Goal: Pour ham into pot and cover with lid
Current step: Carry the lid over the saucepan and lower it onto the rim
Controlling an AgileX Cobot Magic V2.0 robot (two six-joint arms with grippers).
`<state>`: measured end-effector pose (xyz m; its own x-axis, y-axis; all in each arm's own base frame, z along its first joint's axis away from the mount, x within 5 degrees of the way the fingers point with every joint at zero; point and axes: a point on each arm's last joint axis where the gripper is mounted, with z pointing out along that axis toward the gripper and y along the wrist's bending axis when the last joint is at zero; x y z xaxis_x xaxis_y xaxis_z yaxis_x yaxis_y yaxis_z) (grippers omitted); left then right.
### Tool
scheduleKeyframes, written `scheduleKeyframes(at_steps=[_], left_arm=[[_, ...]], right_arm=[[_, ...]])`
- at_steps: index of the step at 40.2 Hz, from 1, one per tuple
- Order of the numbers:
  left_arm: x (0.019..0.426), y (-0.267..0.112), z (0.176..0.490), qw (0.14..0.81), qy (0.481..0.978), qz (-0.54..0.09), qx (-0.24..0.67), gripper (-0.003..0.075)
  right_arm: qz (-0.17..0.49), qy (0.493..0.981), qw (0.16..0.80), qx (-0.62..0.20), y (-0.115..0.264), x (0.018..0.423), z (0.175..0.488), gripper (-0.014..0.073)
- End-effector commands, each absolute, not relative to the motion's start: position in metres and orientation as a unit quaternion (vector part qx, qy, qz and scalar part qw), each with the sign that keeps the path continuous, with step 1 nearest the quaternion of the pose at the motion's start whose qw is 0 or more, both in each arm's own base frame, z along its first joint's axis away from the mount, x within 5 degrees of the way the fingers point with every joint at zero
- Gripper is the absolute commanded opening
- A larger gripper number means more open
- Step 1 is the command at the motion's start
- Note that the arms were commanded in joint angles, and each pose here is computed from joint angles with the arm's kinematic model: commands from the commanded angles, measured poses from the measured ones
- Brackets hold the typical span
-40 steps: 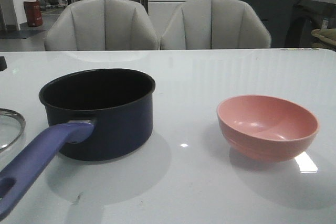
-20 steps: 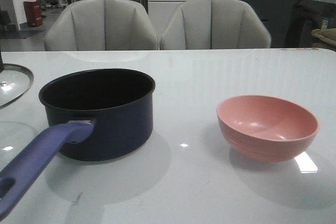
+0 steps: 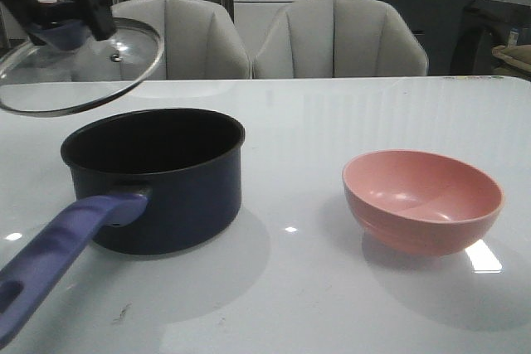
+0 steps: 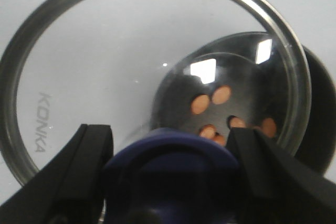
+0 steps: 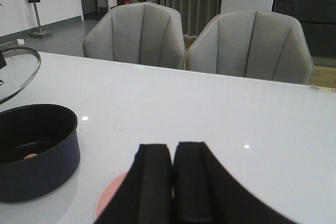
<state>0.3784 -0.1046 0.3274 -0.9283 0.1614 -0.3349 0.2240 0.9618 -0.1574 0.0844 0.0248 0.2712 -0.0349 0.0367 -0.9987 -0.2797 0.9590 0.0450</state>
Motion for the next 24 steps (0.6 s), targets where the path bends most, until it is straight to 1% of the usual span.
scheduleKeyframes(at_steps=[1, 5, 10, 18, 24], left_arm=[[0.356, -0.127, 0.359, 0.182, 0.966, -0.114, 0.145, 0.0286], [0.352, -0.144, 0.355, 0.174, 0.963, -0.117, 0.168, 0.0286], [0.349, -0.157, 0.351, 0.168, 0.962, -0.113, 0.185, 0.0286], [0.351, -0.161, 0.344, 0.161, 0.963, -0.106, 0.191, 0.0286], [0.354, -0.164, 0.337, 0.150, 0.964, -0.112, 0.189, 0.0286]], right_arm=[[0.108, 0.676, 0.725, -0.072, 0.022, 0.085, 0.287, 0.0152], [0.108, 0.676, 0.725, -0.072, 0.022, 0.085, 0.287, 0.0152], [0.108, 0.676, 0.725, -0.072, 0.022, 0.085, 0.287, 0.0152], [0.108, 0.676, 0.725, -0.072, 0.022, 0.085, 0.287, 0.0152], [0.108, 0.676, 0.725, -0.072, 0.022, 0.085, 0.287, 0.0152]])
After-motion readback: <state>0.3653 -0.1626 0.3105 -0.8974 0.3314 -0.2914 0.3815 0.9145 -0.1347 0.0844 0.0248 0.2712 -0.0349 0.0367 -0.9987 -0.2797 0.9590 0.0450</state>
